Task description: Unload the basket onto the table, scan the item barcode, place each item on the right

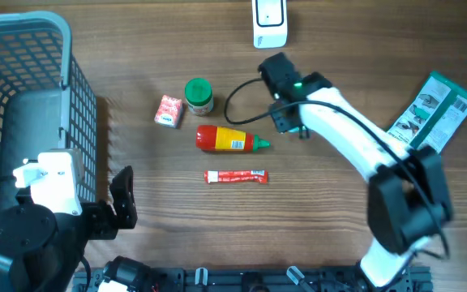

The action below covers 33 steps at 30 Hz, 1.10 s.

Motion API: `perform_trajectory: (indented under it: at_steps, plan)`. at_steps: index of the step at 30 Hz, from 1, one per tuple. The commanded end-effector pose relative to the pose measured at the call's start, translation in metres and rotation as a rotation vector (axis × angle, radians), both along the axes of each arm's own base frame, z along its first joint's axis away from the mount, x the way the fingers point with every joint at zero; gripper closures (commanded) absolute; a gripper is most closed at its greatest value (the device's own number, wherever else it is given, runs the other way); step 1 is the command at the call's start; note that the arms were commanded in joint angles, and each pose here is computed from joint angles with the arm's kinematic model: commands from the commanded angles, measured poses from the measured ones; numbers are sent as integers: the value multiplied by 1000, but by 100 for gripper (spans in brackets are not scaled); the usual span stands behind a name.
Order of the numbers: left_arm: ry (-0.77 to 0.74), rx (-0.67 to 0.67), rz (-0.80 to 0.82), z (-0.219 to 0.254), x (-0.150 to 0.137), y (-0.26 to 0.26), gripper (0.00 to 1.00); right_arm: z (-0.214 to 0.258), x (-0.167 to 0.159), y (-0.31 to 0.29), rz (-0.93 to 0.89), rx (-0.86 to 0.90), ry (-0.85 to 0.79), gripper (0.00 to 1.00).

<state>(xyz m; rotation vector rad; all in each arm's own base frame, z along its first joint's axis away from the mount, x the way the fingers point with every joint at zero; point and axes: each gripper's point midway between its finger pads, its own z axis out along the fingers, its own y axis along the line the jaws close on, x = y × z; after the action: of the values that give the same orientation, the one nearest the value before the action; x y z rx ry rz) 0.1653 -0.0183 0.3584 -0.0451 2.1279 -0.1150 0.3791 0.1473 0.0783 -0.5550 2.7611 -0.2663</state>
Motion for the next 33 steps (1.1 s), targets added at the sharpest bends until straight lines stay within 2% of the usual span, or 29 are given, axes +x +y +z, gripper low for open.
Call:
perform_trajectory:
  at_steps: [1,5,9,15,22,25,29,30,32,33]
  plan:
    - [-32,-2,-5,7,4,-1,0,52,-20,45,250,277,-3,96]
    - [-18,2,-5,4,3,-1,0,77,-45,80,496,456,20,96]
    - [2,10,-5,0,0,0,0,86,-62,99,638,576,52,96]
    - [1,9,-5,0,0,0,0,140,-86,102,824,1051,73,96]
    - [1,9,-5,0,0,0,0,165,-88,84,738,1377,136,96]
    - [3,5,-11,0,0,-1,0,167,-84,81,606,1531,246,96]
    - [2,-1,-22,0,0,-4,0,139,-84,80,466,1519,388,96]
    - [6,-9,-62,0,1,-11,0,133,-88,80,462,1492,408,96]
    - [16,-22,-248,-3,7,-43,0,126,-107,76,517,1438,427,96]
    - [20,-33,-270,-6,14,-50,0,126,-116,74,543,1417,438,96]
